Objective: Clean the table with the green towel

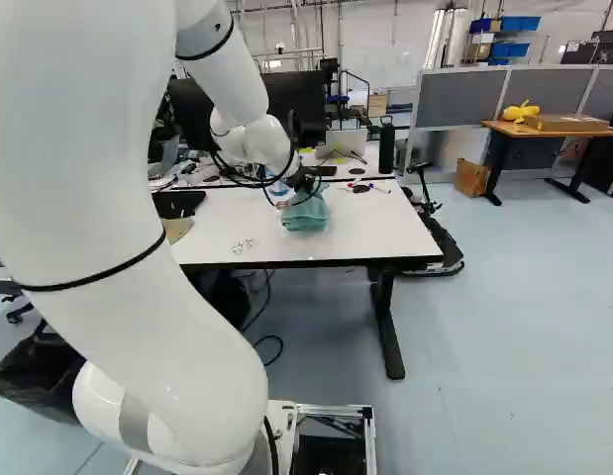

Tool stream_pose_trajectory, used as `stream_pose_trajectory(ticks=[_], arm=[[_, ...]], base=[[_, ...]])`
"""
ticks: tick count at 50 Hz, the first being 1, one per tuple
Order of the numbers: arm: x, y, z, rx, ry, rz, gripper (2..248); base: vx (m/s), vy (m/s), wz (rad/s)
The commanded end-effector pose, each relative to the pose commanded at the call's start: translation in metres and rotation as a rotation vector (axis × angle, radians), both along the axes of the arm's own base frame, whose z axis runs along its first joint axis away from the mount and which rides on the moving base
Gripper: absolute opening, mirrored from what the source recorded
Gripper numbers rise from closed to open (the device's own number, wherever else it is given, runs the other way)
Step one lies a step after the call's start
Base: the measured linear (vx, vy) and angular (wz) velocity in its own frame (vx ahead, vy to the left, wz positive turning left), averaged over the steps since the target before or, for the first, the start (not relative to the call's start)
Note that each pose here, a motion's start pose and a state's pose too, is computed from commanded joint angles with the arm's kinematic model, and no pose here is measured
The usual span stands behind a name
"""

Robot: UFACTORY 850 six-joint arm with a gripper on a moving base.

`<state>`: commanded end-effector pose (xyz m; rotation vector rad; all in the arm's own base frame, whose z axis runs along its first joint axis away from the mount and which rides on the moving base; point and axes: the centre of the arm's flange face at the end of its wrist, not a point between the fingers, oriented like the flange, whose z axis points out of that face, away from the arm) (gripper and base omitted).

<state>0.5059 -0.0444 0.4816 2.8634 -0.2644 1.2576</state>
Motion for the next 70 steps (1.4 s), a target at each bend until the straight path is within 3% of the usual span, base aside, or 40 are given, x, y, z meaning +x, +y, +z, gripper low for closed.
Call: stream_pose_trajectory(ticks=[70], arm=[[0.074,0.115,-0.003,0.000,-0.024,0.208,41]], base=[[0.000,0.000,0.000]])
